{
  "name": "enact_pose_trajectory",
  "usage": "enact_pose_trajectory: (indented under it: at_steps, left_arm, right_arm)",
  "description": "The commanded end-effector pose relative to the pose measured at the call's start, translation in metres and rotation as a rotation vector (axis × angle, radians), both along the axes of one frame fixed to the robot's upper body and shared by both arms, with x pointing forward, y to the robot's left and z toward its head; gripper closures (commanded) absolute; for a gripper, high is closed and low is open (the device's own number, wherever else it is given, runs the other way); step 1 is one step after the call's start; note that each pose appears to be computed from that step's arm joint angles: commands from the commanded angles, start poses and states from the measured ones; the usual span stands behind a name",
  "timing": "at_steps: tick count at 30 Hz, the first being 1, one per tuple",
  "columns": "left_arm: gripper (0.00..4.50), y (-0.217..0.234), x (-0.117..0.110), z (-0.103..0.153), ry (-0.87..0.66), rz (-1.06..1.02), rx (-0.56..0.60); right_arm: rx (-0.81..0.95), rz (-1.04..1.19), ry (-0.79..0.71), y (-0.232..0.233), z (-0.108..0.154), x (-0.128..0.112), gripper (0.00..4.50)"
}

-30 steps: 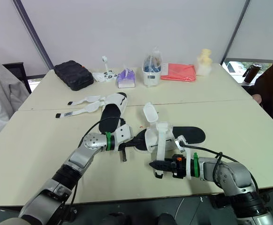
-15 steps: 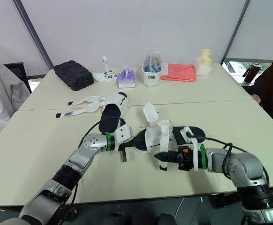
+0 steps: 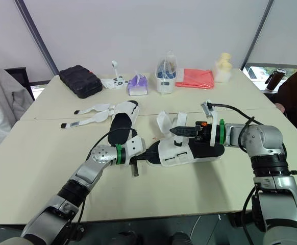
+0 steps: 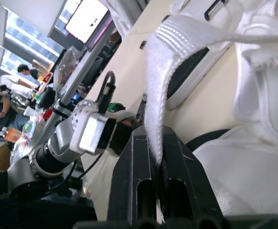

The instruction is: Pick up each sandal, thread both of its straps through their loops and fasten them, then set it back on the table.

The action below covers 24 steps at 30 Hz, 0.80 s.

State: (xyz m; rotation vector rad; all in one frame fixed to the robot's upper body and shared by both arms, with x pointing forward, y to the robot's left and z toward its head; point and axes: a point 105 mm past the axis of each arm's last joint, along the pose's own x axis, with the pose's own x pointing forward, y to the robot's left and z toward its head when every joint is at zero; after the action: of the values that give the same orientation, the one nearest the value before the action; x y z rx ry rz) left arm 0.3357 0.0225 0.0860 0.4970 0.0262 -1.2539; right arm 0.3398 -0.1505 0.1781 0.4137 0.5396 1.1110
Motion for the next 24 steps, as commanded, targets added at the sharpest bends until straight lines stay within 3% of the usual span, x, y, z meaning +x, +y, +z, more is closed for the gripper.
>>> enact_pose_trajectory:
  at_steps: [1,13,17,24]
  left_arm:
    - [4.5,-0.001,-0.004,-0.012,0.021,-0.007,0.038]
    - [4.5,0.001,-0.006,-0.015,0.021,0.008,0.043]
    - [4.5,0.001,-0.006,-0.015,0.018,0.011,0.043]
    - [4.5,0.001,-0.006,-0.016,0.017,0.009,0.047]
  right_arm:
    - [-0.022,0.03,-0.018,-0.002,0.0,0.005,4.45]
    - [-0.059,0.056,0.099,-0.01,-0.019,0.003,4.45]
    - [0.018,0.028,0.17,-0.014,-0.011,0.004,4.45]
    - [0.006,0.019,0.201,-0.017,-0.017,0.003,4.45]
